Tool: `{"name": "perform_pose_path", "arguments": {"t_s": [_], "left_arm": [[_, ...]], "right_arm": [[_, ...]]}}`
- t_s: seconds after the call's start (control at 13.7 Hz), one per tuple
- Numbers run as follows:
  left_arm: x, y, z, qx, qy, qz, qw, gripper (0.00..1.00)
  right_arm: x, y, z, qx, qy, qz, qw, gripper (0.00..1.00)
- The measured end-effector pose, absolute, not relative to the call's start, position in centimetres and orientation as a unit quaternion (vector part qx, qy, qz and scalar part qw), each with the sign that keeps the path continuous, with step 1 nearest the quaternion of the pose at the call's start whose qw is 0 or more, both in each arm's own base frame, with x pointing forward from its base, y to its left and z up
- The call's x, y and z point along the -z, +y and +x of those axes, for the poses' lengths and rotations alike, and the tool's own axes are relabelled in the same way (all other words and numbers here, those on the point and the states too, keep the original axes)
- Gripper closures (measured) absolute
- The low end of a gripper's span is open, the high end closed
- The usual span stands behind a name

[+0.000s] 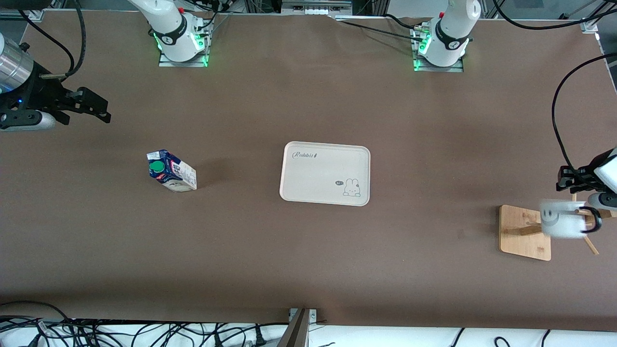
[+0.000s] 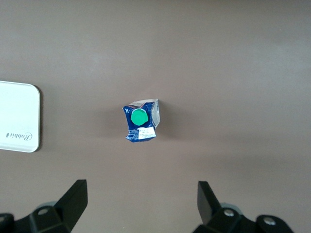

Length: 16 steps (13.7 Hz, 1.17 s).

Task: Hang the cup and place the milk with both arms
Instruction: 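Hook the mug handle onto the peg and open the left gripper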

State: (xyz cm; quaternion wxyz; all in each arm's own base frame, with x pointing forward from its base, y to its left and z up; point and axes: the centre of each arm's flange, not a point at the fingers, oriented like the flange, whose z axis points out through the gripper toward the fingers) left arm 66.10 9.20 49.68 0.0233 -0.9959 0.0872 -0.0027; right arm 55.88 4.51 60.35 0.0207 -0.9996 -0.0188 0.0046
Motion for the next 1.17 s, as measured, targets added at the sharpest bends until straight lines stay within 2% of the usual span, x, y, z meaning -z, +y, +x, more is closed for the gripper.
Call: {"name": "perform_pose_path", "arguments": {"t_s": [0.44,0.8,1.17], "left_arm": [[-50.4,5.0,66.6,0.014,0.097,-0.995,0.010,0.01],[-53.7,0.0,66.1,0.040,0.102,-0.994,0.000,0.00],[-54.1,-1.9,65.9,0.043,0.110,-0.993,-0.006,0.00]], "right_arm": [[-60.4,4.8,55.9,-0.005,-0.018,-0.999,0.034,0.00],[-60.4,5.2,55.9,-0.004,-0.021,-0.999,0.037,0.00],[-60.4,5.4,55.8,-0.003,-0.023,-0.999,0.037,0.00]]}}
